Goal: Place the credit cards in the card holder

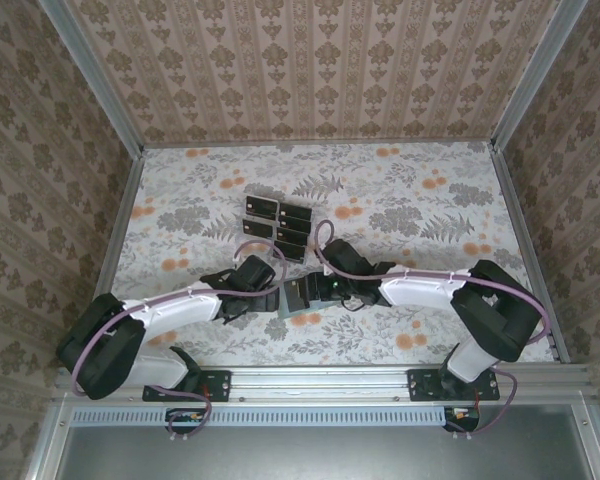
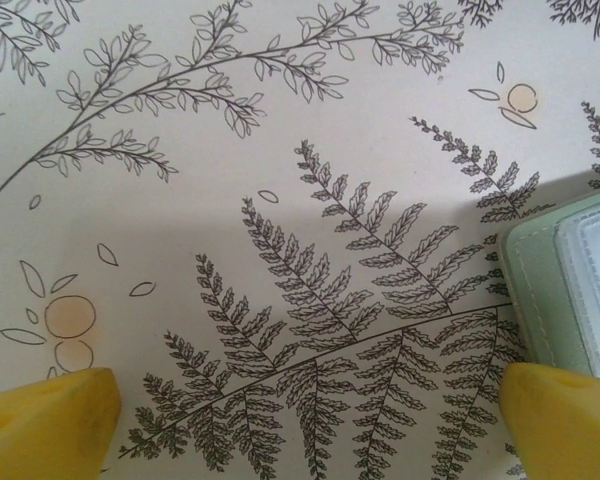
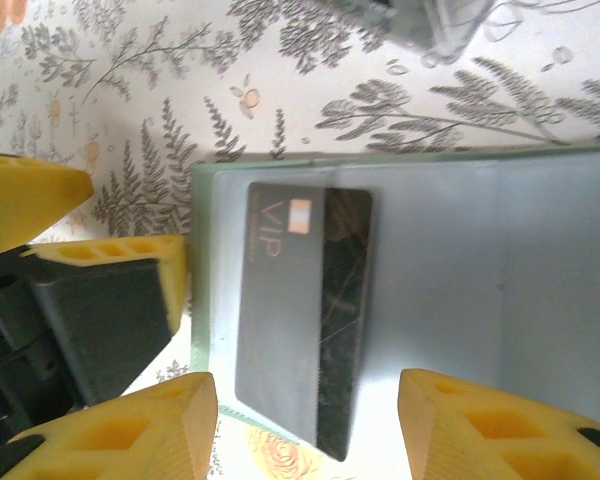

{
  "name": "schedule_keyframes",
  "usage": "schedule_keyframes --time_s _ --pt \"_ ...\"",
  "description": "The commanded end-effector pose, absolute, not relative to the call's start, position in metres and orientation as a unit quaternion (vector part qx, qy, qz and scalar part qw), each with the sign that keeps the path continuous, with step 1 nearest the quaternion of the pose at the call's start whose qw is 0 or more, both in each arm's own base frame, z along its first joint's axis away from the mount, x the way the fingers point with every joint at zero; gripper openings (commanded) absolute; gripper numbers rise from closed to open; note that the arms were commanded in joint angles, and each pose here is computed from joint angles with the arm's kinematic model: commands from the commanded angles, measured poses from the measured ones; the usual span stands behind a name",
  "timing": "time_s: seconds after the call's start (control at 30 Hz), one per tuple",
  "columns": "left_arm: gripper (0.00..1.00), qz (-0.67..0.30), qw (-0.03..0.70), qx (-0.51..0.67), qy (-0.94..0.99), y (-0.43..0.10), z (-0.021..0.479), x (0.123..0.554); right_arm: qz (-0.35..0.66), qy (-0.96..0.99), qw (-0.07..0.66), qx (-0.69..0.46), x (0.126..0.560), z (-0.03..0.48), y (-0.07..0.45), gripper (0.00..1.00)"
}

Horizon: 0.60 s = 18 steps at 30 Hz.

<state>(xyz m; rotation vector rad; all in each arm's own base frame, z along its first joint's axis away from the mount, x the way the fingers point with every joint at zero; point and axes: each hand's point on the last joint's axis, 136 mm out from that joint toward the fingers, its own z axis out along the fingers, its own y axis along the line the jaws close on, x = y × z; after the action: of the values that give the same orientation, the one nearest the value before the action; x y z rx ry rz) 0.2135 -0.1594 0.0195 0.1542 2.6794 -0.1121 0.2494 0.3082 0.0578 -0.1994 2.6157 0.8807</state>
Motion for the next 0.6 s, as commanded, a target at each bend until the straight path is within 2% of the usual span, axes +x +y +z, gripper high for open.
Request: schedule_keyframes --time_s 0.0,0.27,0.57 --pt "1.0 -0.037 0.218 0.065 0.973 -0.155 0.019 0.209 0.285 0.937 0.187 -0.072 0.259 0.049 0.299 0.53" --pt "1.0 -0.039 0.216 0.067 0.973 -0.157 0.019 0.21 0.259 0.951 0.163 -0.05 0.247 0.017 0.28 0.52" --pt "1.0 -0.04 0.214 0.071 0.973 -0.16 0.016 0.212 0.253 0.956 0.15 0.001 0.222 0.009 0.252 0.5"
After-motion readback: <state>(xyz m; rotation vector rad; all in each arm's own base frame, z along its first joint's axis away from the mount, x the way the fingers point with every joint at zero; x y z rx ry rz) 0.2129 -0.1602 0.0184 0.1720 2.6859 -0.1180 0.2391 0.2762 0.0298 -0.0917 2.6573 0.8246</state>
